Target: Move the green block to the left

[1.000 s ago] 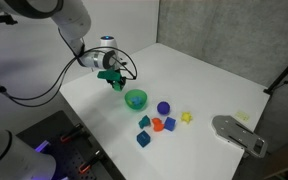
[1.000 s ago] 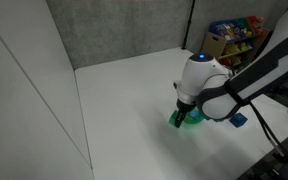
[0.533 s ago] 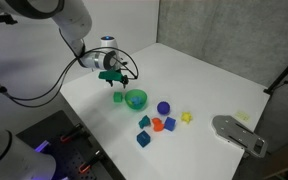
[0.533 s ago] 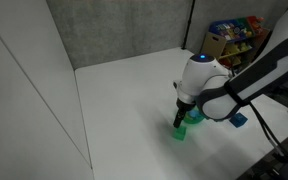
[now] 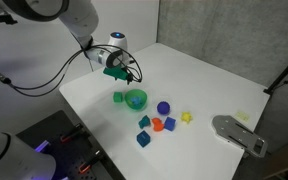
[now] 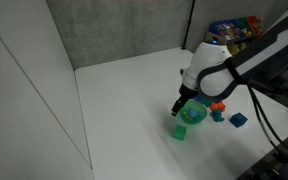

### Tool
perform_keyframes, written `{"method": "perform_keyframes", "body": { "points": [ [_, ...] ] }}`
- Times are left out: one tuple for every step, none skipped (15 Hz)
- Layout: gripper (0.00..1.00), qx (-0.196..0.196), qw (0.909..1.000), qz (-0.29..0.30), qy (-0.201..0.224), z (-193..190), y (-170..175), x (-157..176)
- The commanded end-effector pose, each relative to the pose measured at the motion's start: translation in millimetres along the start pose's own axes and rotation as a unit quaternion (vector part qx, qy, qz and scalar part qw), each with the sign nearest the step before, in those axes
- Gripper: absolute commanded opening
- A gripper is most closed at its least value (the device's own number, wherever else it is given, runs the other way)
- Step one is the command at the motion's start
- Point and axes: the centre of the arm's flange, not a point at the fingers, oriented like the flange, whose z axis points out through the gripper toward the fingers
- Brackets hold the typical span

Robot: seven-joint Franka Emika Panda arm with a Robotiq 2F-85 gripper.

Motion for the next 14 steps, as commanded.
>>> {"method": "perform_keyframes", "body": {
  "points": [
    [1.00,0.020,0.9991,0.035,0.013,-35,22,-1],
    [1.00,0.018,0.9987,0.047,0.013,-41,29,-2],
    [1.00,0.013,0.9984,0.054,0.012,-48,34,-2],
    [1.00,0.009,0.9979,0.063,0.010,-55,42,-4],
    [1.00,0.005,0.9976,0.069,0.006,-63,47,-6],
    [1.00,0.001,0.9971,0.076,0.000,-72,54,-8],
    [1.00,-0.003,0.9963,0.085,-0.007,-80,60,-12],
    [1.00,-0.009,0.9958,0.091,-0.013,-89,66,-17],
    [1.00,-0.015,0.9950,0.097,-0.017,-99,72,-22],
    [1.00,-0.018,0.9943,0.103,-0.020,-107,78,-26],
    [1.00,-0.023,0.9935,0.110,-0.023,-116,84,-32],
    [1.00,-0.026,0.9925,0.116,-0.027,-126,90,-40],
    [1.00,-0.030,0.9918,0.120,-0.032,-135,93,-47],
    [1.00,-0.030,0.9912,0.125,-0.032,-144,95,-55]
  ]
}}
